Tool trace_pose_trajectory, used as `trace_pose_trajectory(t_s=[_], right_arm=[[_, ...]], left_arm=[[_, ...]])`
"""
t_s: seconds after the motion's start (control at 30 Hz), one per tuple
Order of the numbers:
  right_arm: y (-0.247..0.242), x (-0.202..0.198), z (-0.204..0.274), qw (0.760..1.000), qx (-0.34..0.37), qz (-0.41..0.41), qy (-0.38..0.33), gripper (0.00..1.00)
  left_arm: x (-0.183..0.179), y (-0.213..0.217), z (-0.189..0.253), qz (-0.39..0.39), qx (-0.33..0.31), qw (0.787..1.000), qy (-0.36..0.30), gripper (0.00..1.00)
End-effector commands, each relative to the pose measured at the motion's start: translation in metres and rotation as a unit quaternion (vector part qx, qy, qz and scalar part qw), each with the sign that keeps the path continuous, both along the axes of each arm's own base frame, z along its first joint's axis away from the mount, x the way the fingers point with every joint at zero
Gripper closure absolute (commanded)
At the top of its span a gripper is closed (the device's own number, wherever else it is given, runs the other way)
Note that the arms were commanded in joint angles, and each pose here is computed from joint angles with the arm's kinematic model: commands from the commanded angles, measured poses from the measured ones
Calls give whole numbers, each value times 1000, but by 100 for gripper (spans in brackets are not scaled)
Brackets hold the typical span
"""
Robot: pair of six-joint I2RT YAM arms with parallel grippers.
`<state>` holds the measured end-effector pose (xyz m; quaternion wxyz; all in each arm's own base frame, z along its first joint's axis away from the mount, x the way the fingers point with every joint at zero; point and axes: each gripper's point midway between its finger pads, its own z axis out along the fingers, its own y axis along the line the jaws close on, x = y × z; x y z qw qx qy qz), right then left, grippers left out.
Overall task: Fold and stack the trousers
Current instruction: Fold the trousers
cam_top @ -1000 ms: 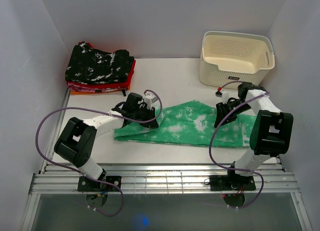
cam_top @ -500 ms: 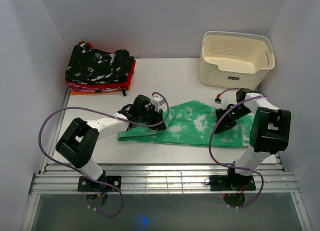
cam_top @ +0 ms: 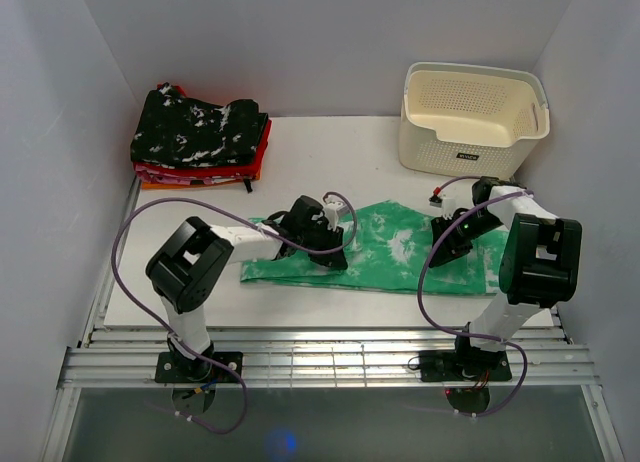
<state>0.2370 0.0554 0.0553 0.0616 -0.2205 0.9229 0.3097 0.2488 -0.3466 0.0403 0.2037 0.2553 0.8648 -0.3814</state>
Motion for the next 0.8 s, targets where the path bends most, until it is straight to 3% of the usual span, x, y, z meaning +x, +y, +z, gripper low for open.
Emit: trace_pose_trajectory(t_s=[0.0, 0.03, 0.07, 0.17, 0.2, 0.23, 0.33, 0.4, 0.5, 0.57, 0.77], right_arm=[[6, 5, 7, 1000, 21, -8, -3, 61], [10, 7, 12, 999, 34, -10, -6, 61], [12, 10, 15, 999, 38, -11, -12, 61], [22, 23, 30, 998, 52, -8, -34, 60], [29, 29, 36, 998, 54, -1, -43, 60], [34, 32, 40, 997, 60, 4, -49, 60], [55, 46, 53, 995, 72, 10, -66, 60], [82, 51, 57, 992, 85, 38, -82, 60], [120, 63, 65, 988, 109, 51, -97, 63], [142, 67, 67, 987, 128, 49, -88, 65], [213, 58, 49, 979, 145, 119, -73, 66]], left_arm=[[-3, -24, 35, -37, -55, 998, -7, 65], [-6, -25, 39, -45, -59, 997, -4, 57], [-9, -27, 48, -55, -67, 996, -5, 42], [-22, -25, 68, -90, -75, 993, -1, 17], [-28, -21, 82, -99, -77, 992, -5, 5], [-30, -19, 91, -108, -80, 991, -16, 3], [-33, -3, 132, -102, -97, 989, -50, 2], [-15, 22, 144, -54, -105, 992, -48, 2], [10, 77, 151, 29, -124, 992, 6, 2], [25, 113, 146, 64, -123, 990, 7, 7], [20, 173, 109, 130, -109, 985, 34, 28]])
